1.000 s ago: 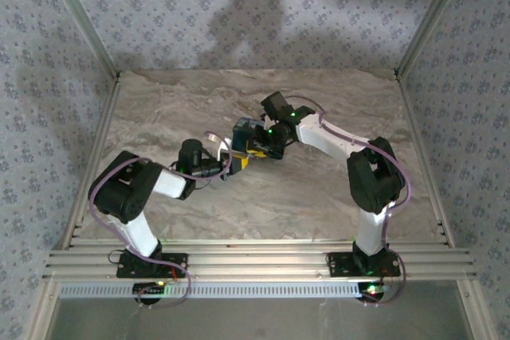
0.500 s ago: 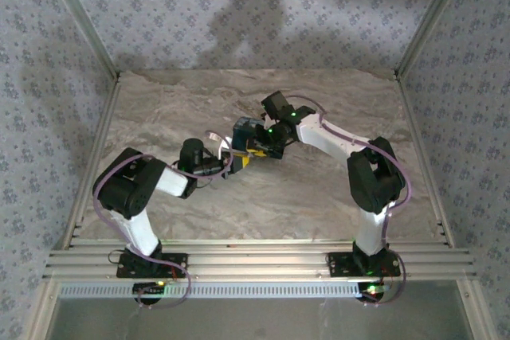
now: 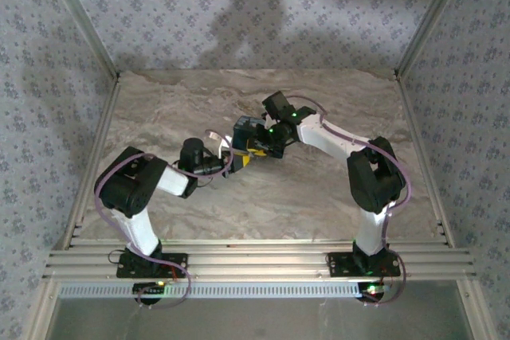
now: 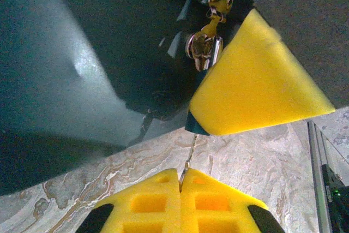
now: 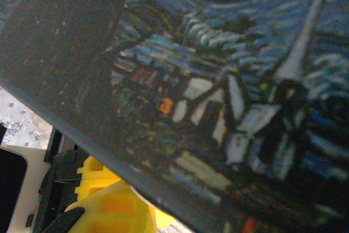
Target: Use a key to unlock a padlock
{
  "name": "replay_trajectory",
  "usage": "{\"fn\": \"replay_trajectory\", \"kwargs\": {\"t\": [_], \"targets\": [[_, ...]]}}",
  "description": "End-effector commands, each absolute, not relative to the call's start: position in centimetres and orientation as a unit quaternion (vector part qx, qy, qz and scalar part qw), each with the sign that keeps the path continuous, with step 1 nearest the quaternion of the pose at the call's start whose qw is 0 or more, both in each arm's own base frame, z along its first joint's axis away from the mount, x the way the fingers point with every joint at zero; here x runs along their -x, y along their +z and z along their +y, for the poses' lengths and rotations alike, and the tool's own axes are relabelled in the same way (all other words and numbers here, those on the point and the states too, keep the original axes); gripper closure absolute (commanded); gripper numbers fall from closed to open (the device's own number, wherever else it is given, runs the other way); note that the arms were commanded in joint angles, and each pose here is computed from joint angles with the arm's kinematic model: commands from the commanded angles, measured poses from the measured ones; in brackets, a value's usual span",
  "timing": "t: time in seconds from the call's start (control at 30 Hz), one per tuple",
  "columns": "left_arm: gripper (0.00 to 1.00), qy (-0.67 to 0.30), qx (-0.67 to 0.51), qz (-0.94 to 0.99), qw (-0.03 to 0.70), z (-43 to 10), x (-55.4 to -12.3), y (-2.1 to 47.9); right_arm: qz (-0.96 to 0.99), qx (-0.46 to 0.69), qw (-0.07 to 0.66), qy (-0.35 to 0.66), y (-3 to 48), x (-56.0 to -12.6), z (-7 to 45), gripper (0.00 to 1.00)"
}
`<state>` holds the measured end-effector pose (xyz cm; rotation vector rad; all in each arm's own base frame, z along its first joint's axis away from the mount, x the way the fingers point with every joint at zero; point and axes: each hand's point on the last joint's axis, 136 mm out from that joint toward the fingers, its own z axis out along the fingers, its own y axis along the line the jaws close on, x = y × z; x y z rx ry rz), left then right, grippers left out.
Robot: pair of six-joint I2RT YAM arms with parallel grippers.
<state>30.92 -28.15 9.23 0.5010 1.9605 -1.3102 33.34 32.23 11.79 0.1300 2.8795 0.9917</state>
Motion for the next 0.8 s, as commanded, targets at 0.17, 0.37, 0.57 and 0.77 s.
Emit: {"fn": "replay_trajectory", "kwargs": {"t": [0.17,0.37,0.57,0.77], "targets": [[1.0,-0.508,-0.193,0.757,0.363,-29.1,-32.0,10.0,0.936,-0.033,0.047,0.348,13.1,-32.9,33.2,1.0],[1.0,-0.499,-0.174,0.765,0.368,-28.9,-32.5,9.9,0.939,-0.03,0.045,0.341,12.8,-32.6,33.3,1.0],[1.0,-0.509,-0.172,0.757,0.372,-29.1,-32.5,11.0,0.945,-0.029,0.042,0.324,11.9,-32.3,33.3,1.0],[1.0,-0.526,-0.175,0.743,0.376,-29.2,-32.2,12.5,0.949,-0.028,0.038,0.312,11.3,-32.2,33.1,1.0]]}}
